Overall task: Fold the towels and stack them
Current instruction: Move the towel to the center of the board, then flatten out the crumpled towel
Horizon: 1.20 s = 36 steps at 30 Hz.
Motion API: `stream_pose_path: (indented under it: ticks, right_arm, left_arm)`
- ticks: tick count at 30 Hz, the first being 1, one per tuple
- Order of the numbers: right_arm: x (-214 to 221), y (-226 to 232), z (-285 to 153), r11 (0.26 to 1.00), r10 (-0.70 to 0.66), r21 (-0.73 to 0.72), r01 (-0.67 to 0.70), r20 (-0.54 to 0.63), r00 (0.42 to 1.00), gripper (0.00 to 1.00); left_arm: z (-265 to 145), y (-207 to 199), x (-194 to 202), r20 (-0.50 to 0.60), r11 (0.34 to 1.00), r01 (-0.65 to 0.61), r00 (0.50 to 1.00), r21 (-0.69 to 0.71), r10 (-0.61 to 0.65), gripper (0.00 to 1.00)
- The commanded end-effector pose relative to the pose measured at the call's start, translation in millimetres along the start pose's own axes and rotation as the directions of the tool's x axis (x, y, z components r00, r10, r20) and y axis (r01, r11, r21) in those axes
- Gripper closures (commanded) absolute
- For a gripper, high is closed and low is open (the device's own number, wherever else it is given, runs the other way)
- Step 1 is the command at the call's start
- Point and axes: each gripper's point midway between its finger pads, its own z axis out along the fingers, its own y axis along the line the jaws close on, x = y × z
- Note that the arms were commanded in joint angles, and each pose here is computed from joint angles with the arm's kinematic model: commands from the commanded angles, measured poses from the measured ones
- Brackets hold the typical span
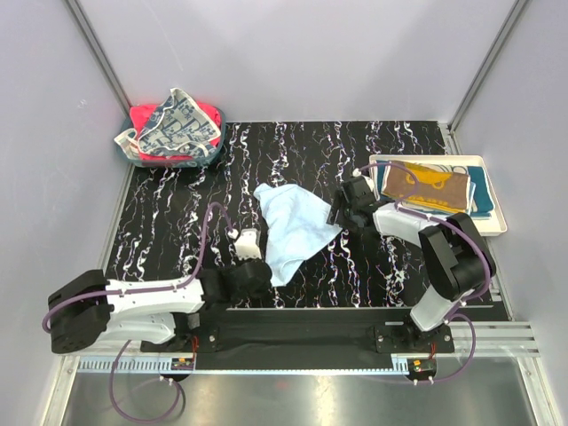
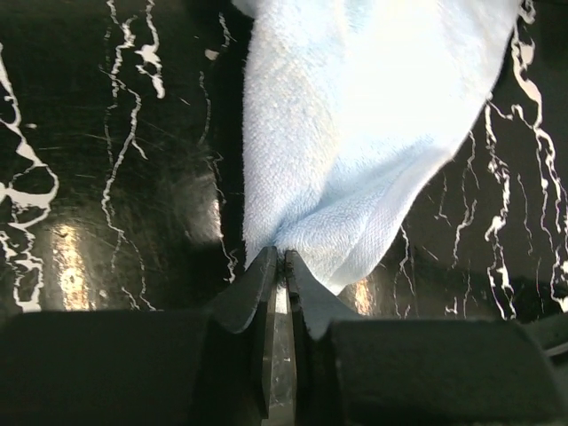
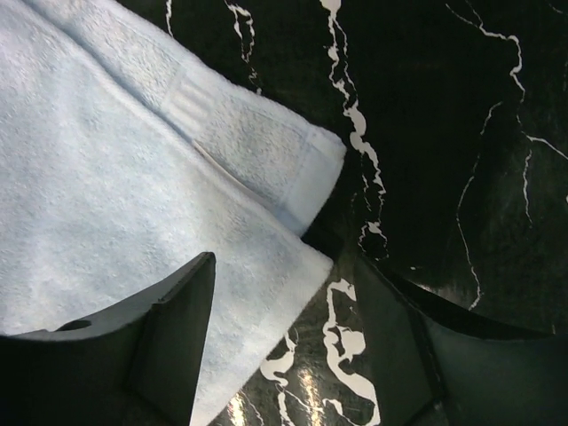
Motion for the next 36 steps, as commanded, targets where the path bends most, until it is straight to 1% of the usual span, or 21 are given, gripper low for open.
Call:
stream_pose_path:
  ticks: [1, 4, 5, 6, 8, 9, 11, 13, 14, 16, 17, 21, 22, 24, 25, 27, 29, 30, 32, 33, 36]
  right_arm:
    - [-22.9, 15.4, 2.9, 0.999, 0.013, -0.032, -0.011, 0.061, 0.998, 0.31]
    - [-20.9, 19.2, 9.4, 0.999, 0.016, -0.045, -0.014, 0.045, 0.999, 0.42]
    - [-17.2, 19.4, 12.2, 0.999, 0.017, -0.045, -0.015, 0.031, 0.999, 0.48]
    - [-17.0, 20.7, 12.8, 0.998, 0.021, -0.053, -0.019, 0.027, 0.999, 0.56]
    - [-14.8, 21.8, 11.5, 0.998, 0.025, -0.062, -0.024, 0.018, 1.000, 0.64]
    - [-11.7, 19.4, 10.5, 0.998, 0.027, -0.058, -0.027, 0.013, 1.000, 0.70]
    - [-15.9, 17.6, 2.3, 0.998, 0.033, -0.057, -0.030, 0.037, 0.999, 0.76]
    - [-10.5, 12.8, -3.9, 0.998, 0.033, -0.048, -0.031, 0.035, 0.999, 0.86]
    - [-15.4, 14.7, -13.6, 0.997, 0.038, -0.063, -0.035, 0.055, 0.998, 0.90]
    - [-9.0, 9.9, -22.3, 0.997, 0.049, -0.065, -0.045, 0.052, 0.997, 0.95]
    - [-13.0, 12.7, -33.2, 0.995, 0.057, -0.086, -0.051, 0.071, 0.996, 0.98]
    - [-0.4, 3.6, -55.4, 0.993, 0.071, -0.099, -0.064, 0.070, 0.995, 0.98]
    - [-2.9, 5.2, -64.3, 0.991, 0.075, -0.117, -0.064, 0.086, 0.993, 0.98]
    - [-0.2, 2.1, -69.6, 0.992, 0.069, -0.110, -0.059, 0.087, 0.994, 0.98]
    - [-5.0, 0.8, -73.9, 0.993, 0.064, -0.107, -0.052, 0.107, 0.992, 0.98]
    - [-7.2, -2.3, -76.7, 0.995, 0.055, -0.089, -0.045, 0.117, 0.992, 0.98]
    - [-12.8, -6.0, -77.6, 0.997, 0.043, -0.064, -0.034, 0.139, 0.989, 0.98]
    - [-17.3, -4.3, -79.3, 0.998, 0.038, -0.063, -0.029, 0.149, 0.988, 0.98]
    - [-20.7, -4.6, -78.3, 0.999, 0.022, -0.049, -0.015, 0.153, 0.988, 0.98]
    - [-26.3, -3.0, -79.2, 0.999, 0.021, -0.045, -0.014, 0.165, 0.986, 0.98]
    - [-35.5, -1.8, -81.0, 1.000, 0.009, -0.029, -0.004, 0.184, 0.983, 0.98]
  left_arm:
    - [2.1, -4.4, -16.4, 0.025, 0.998, 0.070, 0.997, 0.011, -0.070, 0.89]
    - [2.9, -3.4, -22.5, 0.030, 0.997, 0.079, 0.996, 0.021, -0.079, 0.89]
    - [3.3, -2.8, -23.0, 0.026, 0.997, 0.078, 0.997, 0.022, -0.079, 0.89]
    - [5.3, 0.0, -26.4, 0.027, 0.996, 0.085, 0.996, 0.015, -0.086, 0.89]
    - [7.8, 3.9, -24.8, 0.001, 0.995, 0.099, 0.995, 0.017, -0.099, 0.89]
    - [10.7, 9.4, -30.9, 0.007, 0.994, 0.112, 0.994, 0.009, -0.112, 0.89]
    - [14.2, 13.7, -32.6, -0.014, 0.991, 0.130, 0.991, 0.014, -0.129, 0.89]
    - [19.8, 22.4, -41.5, -0.023, 0.990, 0.144, 0.989, 0.009, -0.144, 0.89]
    - [21.4, 20.8, -50.9, -0.012, 0.988, 0.151, 0.988, 0.015, -0.151, 0.89]
    - [27.9, 28.2, -63.9, -0.007, 0.989, 0.150, 0.989, -0.006, -0.150, 0.90]
    - [29.4, 22.8, -76.9, 0.010, 0.988, 0.157, 0.988, 0.010, -0.157, 0.90]
    - [40.4, 19.1, -111.4, 0.033, 0.991, 0.135, 0.990, 0.026, -0.136, 0.89]
    - [41.1, 7.0, -119.4, 0.018, 0.989, 0.129, 0.991, 0.071, -0.131, 0.89]
    - [47.2, 4.4, -114.8, -0.027, 0.992, 0.098, 0.995, 0.075, -0.097, 0.87]
    - [46.1, -5.7, -110.9, -0.064, 0.988, 0.091, 0.994, 0.124, -0.084, 0.85]
    - [46.2, -7.3, -100.1, -0.109, 0.987, 0.085, 0.992, 0.138, -0.071, 0.78]
    - [40.8, -8.8, -82.6, -0.175, 0.982, 0.090, 0.983, 0.167, -0.060, 0.74]
    - [37.2, -8.9, -79.4, -0.187, 0.980, 0.096, 0.980, 0.174, -0.063, 0.71]
    - [30.1, -4.4, -66.7, -0.221, 0.978, 0.115, 0.972, 0.171, -0.076, 0.69]
    - [22.8, -6.0, -69.6, -0.207, 0.975, 0.121, 0.975, 0.186, -0.081, 0.66]
    - [8.9, -3.6, -65.1, -0.216, 0.977, 0.117, 0.973, 0.181, -0.076, 0.64]
